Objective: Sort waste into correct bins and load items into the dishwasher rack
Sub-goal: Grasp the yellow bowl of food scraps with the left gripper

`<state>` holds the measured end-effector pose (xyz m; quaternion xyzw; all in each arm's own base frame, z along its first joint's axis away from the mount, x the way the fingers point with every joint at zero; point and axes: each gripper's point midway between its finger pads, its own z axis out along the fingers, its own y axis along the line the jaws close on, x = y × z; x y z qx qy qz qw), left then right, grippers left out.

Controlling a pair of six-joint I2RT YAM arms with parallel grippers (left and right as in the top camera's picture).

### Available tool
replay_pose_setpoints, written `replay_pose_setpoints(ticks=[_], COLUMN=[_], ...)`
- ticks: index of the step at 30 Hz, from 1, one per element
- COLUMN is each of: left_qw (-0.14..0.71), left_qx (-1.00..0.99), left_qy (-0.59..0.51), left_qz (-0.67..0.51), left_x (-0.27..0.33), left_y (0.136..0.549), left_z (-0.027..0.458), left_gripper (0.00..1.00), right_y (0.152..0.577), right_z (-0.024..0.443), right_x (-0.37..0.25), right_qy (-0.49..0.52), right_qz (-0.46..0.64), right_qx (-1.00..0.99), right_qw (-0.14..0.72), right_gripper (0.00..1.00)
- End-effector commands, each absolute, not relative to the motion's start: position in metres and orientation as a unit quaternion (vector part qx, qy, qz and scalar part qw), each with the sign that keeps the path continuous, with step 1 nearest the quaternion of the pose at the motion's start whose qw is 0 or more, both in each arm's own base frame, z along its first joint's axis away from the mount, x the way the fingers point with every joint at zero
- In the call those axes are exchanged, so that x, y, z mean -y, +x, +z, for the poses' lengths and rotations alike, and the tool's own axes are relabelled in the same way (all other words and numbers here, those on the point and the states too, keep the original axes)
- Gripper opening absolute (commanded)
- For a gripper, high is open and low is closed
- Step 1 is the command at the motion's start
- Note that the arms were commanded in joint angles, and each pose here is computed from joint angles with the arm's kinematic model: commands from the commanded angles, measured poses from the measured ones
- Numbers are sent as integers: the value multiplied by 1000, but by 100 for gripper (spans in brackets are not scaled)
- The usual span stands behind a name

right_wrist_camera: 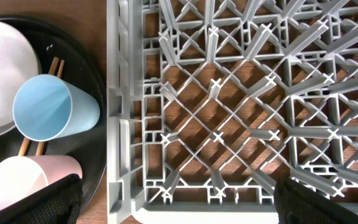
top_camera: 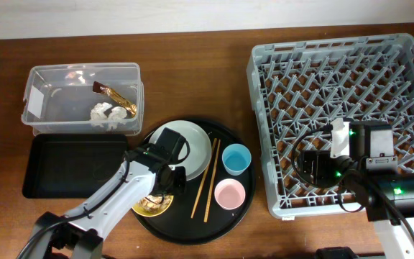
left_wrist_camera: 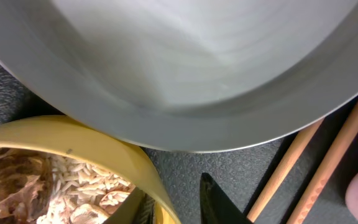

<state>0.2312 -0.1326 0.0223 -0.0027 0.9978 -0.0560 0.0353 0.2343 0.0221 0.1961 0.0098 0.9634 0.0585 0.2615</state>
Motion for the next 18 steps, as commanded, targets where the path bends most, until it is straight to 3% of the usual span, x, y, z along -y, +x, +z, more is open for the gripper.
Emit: replay_pose_setpoints(ticks=[1, 3, 7, 14, 18], left_qw=[31, 30, 42, 166, 174], left_qx=[-998, -998, -998, -986, -982], left_qy=[1, 1, 0, -17, -42], left_qz=[-52, -51, -38, -24, -56], left_x=[131, 131, 127, 112, 81], left_y=[226, 225, 232, 283, 300], left_z=[24, 23, 31, 130, 140], left_gripper=[6, 0, 0, 0, 0], right_y=[236, 236, 236, 236, 236], right_z=[204, 204, 203, 203, 203], right_x=[-22, -22, -22, -22, -22], right_qy=[11, 11, 11, 11, 11], right_qz=[61, 61, 61, 61, 61], right_qx=[-961, -961, -961, -961, -961], right_qw=[271, 271, 270, 270, 270], right_gripper=[99, 99, 99, 99, 99])
